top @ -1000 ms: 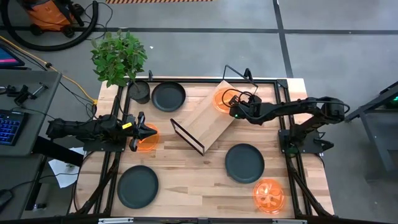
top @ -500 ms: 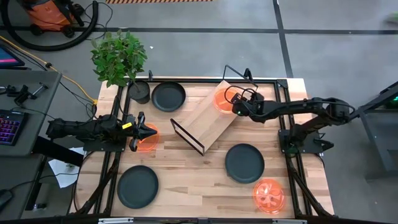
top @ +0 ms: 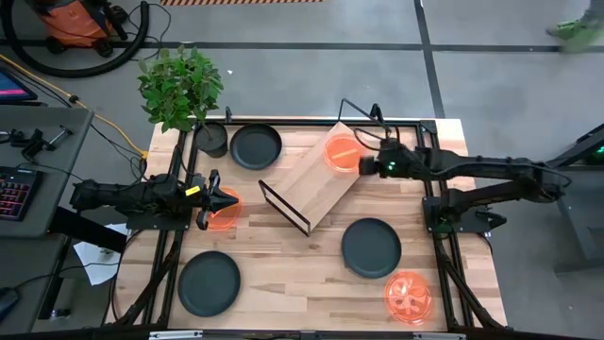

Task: Place and stack plates onto a shelf
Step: Put the right black plate on the shelf

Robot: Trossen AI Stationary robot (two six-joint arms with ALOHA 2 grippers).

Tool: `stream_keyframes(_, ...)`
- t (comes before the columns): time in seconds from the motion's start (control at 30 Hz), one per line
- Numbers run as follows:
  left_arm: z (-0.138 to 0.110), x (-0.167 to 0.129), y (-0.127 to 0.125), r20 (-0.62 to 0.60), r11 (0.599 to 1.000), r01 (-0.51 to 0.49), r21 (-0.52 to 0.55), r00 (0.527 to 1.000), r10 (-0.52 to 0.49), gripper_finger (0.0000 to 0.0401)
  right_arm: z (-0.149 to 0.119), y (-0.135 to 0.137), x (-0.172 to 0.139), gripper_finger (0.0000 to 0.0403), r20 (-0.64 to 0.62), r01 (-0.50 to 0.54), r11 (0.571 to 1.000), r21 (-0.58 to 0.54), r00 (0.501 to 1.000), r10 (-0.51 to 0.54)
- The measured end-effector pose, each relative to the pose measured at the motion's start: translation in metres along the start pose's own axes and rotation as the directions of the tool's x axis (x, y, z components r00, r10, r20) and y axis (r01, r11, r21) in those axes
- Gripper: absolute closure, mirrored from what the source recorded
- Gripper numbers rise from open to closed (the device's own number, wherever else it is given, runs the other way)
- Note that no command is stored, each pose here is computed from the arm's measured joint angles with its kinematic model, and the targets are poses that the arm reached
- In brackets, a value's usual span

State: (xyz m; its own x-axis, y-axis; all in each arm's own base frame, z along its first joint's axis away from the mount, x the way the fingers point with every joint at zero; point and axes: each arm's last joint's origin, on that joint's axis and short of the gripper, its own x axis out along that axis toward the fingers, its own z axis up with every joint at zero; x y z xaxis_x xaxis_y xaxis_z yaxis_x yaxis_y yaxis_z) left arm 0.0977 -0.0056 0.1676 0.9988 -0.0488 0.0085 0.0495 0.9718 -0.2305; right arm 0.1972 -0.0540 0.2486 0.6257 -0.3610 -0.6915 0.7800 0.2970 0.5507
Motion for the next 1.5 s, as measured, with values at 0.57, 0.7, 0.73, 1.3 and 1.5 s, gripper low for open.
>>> stream_keyframes(0.57, 0.004, 0.0, -0.001, 0.036, 0.999, 0.009, -0.031, 0.999, -0.008, 0.04, -0.045, 0.02, -0.059, 0.0235, -0.257, -0.402, 0.861, -0.31, 0.908, 0.332)
stream_keyframes(0.7, 0.018, -0.002, -0.004, 0.192, 0.975, 0.066, -0.212, 0.981, -0.025, 0.04, -0.049, 0.021, -0.059, 0.0235, -0.295, -0.429, 0.84, -0.332, 0.893, 0.34)
stream_keyframes(0.73, 0.023, -0.003, -0.004, 0.243, 0.962, 0.081, -0.262, 0.97, -0.015, 0.04, -0.049, 0.021, -0.059, 0.0235, -0.305, -0.435, 0.838, -0.33, 0.889, 0.341)
stream_keyframes(1.3, 0.078, -0.004, -0.009, 0.379, 0.888, -0.036, -0.459, 0.895, 0.233, 0.0338, -0.066, -0.009, -0.053, 0.0235, -0.561, -0.188, 0.943, -0.275, 0.828, 0.001)
stream_keyframes(1.5, 0.091, 0.012, -0.013, 0.311, 0.917, -0.081, -0.391, 0.926, 0.214, 0.0269, -0.078, -0.02, -0.046, 0.0235, -0.58, -0.037, 0.92, -0.39, 0.786, -0.214)
